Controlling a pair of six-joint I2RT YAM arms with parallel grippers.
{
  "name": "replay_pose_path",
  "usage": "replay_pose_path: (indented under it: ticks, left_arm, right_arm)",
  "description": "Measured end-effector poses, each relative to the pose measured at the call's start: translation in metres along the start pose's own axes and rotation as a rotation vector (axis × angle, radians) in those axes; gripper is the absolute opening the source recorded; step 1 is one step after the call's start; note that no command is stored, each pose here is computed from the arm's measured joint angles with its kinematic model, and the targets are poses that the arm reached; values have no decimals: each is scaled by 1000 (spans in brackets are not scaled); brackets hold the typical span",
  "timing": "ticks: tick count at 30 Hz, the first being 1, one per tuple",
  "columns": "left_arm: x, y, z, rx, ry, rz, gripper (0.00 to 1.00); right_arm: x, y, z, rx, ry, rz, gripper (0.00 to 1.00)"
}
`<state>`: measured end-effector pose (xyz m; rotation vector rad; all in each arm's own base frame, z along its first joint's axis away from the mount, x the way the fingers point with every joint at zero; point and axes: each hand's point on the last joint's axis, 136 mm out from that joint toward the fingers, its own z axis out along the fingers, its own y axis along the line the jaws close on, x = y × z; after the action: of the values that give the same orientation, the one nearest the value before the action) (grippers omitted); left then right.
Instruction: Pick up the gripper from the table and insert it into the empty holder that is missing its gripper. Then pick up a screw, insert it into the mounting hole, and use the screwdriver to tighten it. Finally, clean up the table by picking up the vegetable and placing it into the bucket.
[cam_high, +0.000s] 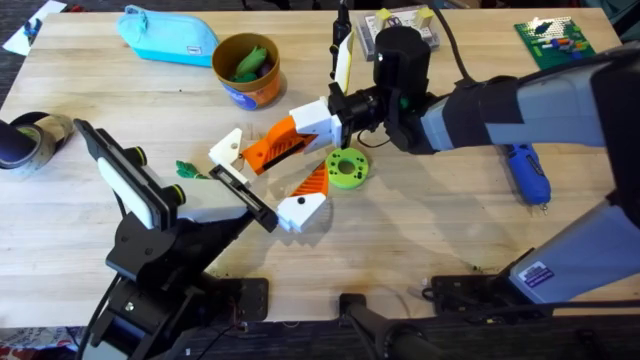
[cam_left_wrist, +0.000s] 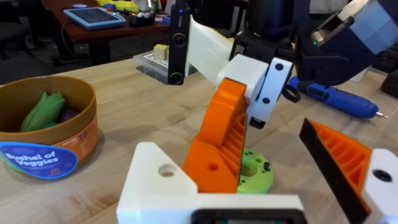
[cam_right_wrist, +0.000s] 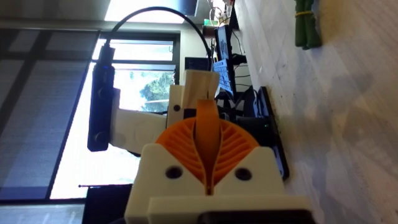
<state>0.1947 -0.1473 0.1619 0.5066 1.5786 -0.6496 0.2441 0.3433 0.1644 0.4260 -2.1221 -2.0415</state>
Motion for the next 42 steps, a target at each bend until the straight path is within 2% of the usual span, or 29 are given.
replay_pose_path:
  ticks: [9, 13, 18, 26, 30, 38, 42]
  left_arm:
    - [0, 3, 0, -16, 2, -3, 994]
    - [0, 2, 0, -11, 2, -3, 994]
    - [-6, -2, 0, 11, -19, 20, 994]
    - [-1, -13, -1, 73, 3, 16, 994]
    - [0, -15, -1, 89, 10, -15, 994]
    - [1, -26, -2, 152, 17, -33, 994]
    - [1, -25, -2, 145, 14, -28, 994]
  right_arm:
    - [1, 0, 0, -2, 7, 65, 18]
    - [1, 9, -1, -25, 16, 18, 18]
    - [1, 20, -2, -51, 19, -12, 19]
    - [3, 11, -2, -34, 26, 85, 19]
    - [4, 2, -3, -16, 26, 134, 20]
    - [4, 3, 6, -10, 29, 109, 20]
    - [1, 6, 11, -7, 21, 95, 20]
